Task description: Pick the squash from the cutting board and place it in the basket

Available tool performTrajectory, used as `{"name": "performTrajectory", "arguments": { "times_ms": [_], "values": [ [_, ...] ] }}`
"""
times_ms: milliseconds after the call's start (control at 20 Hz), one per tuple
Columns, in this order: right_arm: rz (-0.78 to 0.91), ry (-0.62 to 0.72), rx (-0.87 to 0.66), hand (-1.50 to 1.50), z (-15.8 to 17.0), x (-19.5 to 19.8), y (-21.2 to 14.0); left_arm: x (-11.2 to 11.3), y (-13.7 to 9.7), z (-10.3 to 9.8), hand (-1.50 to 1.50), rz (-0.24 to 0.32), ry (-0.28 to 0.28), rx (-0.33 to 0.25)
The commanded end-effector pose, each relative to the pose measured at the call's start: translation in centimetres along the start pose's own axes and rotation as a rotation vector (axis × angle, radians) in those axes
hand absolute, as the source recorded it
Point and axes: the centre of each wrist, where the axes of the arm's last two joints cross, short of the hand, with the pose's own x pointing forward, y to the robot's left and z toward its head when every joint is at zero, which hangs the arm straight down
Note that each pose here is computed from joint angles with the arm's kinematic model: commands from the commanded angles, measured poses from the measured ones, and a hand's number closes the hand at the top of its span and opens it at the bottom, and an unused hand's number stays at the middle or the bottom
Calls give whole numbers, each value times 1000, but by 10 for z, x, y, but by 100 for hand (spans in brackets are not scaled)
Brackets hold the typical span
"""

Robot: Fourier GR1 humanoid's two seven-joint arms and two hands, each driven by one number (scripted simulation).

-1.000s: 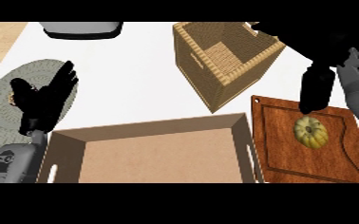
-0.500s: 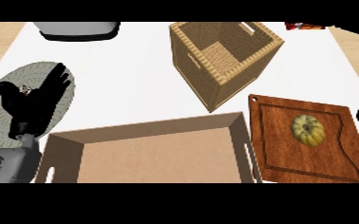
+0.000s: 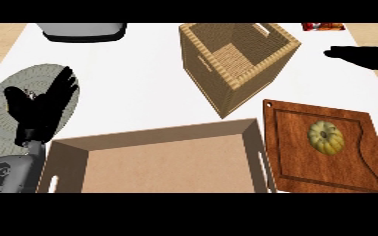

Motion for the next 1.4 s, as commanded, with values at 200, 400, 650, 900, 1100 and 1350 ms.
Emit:
{"name": "performTrajectory", "arguments": {
  "times_ms": [200, 400, 650, 900, 1100, 1350],
  "values": [
    [-40, -32, -70, -150, -13, -14, 82, 15, -3, 2, 0, 8, -14, -5],
    [-123, -45, -128, -150, -29, -46, 99, 8, 0, -3, 0, 3, -11, 0],
    [-91, -19, -81, -150, -65, -54, 133, 7, 1, 2, 0, -17, 14, -12],
    [-47, 45, -2, -150, -78, -53, 142, 10, 0, 12, 0, -6, -20, -17],
    [-27, 79, 33, -150, -95, -59, 159, 14, 0, 5, 0, -18, 7, -17],
    [-21, 27, 24, -150, -83, -70, 163, -3, -17, -12, 0, -1, -6, -13]
  ]
}}
